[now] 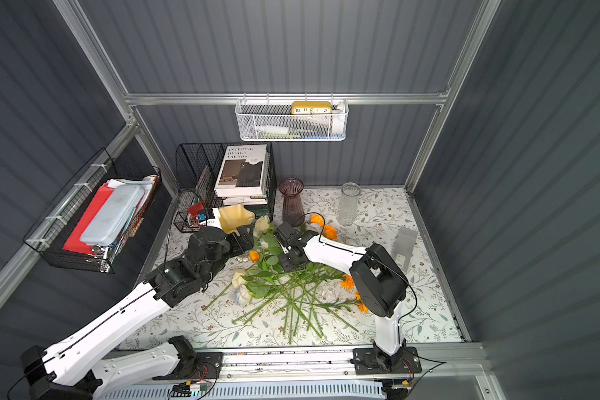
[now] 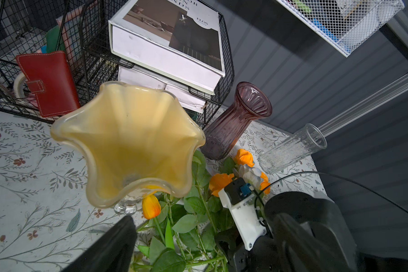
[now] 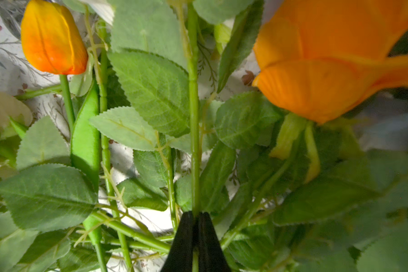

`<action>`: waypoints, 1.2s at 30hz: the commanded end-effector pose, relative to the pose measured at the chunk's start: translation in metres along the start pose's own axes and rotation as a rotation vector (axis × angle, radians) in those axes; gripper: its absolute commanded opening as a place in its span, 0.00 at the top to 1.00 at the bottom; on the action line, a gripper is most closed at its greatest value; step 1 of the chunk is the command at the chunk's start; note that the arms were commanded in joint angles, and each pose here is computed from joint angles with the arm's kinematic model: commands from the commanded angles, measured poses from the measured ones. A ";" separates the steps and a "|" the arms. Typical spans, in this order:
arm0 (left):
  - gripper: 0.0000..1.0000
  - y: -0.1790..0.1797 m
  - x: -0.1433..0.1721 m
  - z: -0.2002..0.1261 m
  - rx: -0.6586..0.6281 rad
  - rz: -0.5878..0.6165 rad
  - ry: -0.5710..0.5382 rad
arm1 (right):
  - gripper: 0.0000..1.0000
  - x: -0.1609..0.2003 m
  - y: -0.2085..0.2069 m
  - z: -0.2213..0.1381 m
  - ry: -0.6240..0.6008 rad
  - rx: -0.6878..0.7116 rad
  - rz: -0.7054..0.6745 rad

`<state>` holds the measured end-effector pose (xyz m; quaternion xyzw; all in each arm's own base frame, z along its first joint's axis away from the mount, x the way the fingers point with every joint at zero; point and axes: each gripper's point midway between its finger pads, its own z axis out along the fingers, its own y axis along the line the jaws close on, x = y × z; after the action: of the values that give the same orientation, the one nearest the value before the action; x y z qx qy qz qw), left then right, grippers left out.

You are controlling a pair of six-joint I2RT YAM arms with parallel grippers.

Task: Arrange the flowers in different vases according to their colors
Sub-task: Adjust the flower at the center of the board.

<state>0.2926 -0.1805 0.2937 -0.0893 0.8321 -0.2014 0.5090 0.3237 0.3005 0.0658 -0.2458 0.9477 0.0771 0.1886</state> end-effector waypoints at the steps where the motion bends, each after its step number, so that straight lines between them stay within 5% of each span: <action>1: 0.04 0.009 0.002 -0.002 -0.029 0.003 -0.001 | 1.00 -0.026 -0.006 -0.047 -0.104 0.022 -0.022; 12: 0.03 0.009 0.006 0.004 -0.035 0.008 0.002 | 1.00 -0.038 -0.022 -0.117 -0.249 0.026 -0.030; 32: 0.03 0.016 0.009 0.004 -0.060 0.024 0.000 | 1.00 -0.031 -0.027 -0.024 -0.069 -0.061 0.069; 36: 0.03 0.019 0.011 0.004 -0.066 0.027 0.001 | 0.79 -0.028 -0.026 -0.017 -0.050 -0.069 0.070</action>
<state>0.2932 -0.1751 0.2784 -0.0920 0.8395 -0.1786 0.5048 0.3472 0.2782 0.0826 -0.2224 0.9502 0.1051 0.1915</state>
